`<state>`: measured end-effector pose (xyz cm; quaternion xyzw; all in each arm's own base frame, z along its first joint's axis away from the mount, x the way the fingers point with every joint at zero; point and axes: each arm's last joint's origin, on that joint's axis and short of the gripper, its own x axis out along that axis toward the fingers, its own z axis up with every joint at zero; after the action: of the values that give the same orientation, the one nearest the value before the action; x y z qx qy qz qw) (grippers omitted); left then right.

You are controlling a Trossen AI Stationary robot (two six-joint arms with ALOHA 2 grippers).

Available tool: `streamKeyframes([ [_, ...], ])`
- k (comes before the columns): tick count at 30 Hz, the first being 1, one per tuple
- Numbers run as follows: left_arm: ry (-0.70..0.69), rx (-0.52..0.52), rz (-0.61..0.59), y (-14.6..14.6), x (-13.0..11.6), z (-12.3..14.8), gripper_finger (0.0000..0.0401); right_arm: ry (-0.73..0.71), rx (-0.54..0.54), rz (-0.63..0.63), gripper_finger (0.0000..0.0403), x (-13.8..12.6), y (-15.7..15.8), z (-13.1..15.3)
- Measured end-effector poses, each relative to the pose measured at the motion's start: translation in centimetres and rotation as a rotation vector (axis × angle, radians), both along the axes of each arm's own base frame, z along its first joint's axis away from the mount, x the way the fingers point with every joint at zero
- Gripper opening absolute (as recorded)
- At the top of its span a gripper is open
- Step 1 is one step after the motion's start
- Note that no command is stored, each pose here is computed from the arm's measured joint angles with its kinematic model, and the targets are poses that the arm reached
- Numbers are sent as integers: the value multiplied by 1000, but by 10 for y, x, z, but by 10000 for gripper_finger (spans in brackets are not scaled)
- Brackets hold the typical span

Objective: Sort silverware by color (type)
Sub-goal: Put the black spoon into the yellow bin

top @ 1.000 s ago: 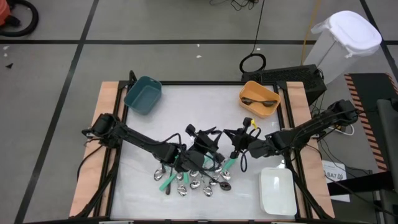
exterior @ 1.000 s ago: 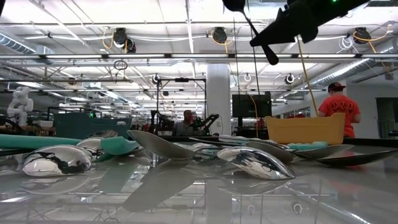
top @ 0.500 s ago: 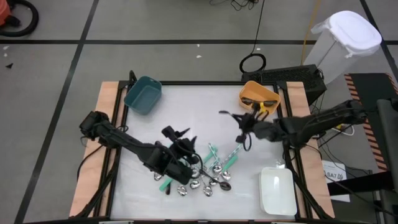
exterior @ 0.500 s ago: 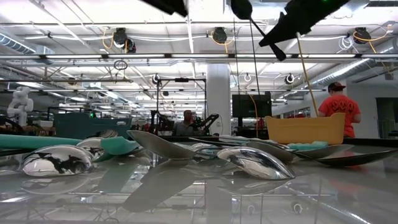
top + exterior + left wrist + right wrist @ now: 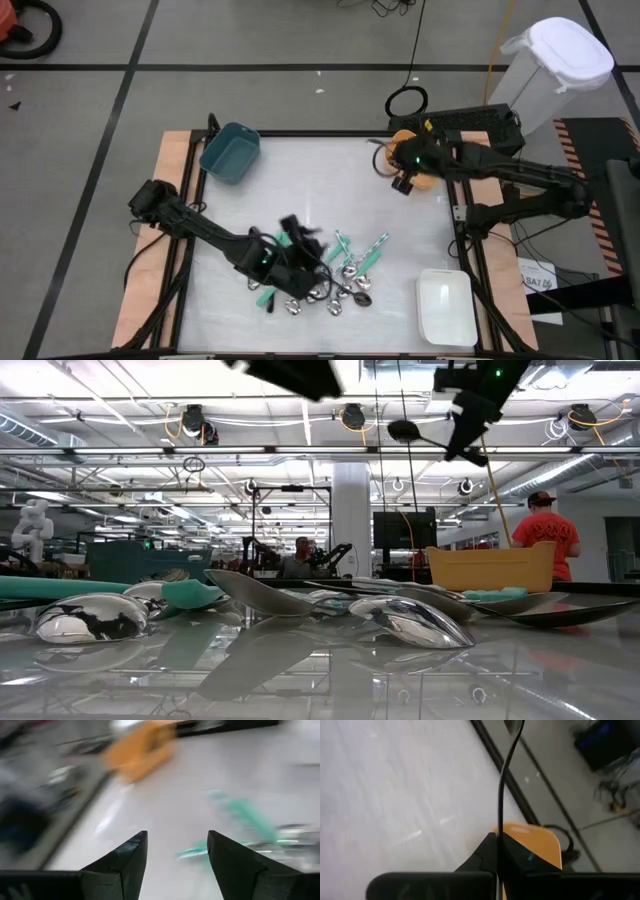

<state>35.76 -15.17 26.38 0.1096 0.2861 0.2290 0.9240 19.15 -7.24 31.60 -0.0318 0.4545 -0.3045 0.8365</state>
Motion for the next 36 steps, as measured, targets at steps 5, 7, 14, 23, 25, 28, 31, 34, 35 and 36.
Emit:
streamKeyframes([
  [5,-66,-62,-304,7,15,-20,207,127,108,-80,1,-16,-24,-11],
  [7,-68,-89,-389,13,16,-33,207,178,145,-108,2,-21,-31,-16],
  [14,-50,-169,-421,29,14,-54,207,244,291,-188,2,-33,-57,-36],
  [23,-45,-144,-527,15,10,-53,207,348,378,-275,3,-45,-85,-70],
  [25,-46,-145,-525,16,10,-53,207,368,391,-275,3,-44,-90,-74],
  [28,-47,-146,-521,17,11,-53,207,403,419,-267,3,-43,-95,-82],
  [31,-47,-146,-520,17,11,-53,207,433,454,-255,3,-41,-99,-90],
  [34,-46,-146,-520,17,11,-53,207,466,473,-240,4,-38,-102,-97],
  [35,-46,-146,-520,17,11,-53,207,478,479,-235,4,-38,-103,-100],
  [36,-46,-147,-520,17,11,-53,207,490,485,-227,4,-37,-104,-102],
])
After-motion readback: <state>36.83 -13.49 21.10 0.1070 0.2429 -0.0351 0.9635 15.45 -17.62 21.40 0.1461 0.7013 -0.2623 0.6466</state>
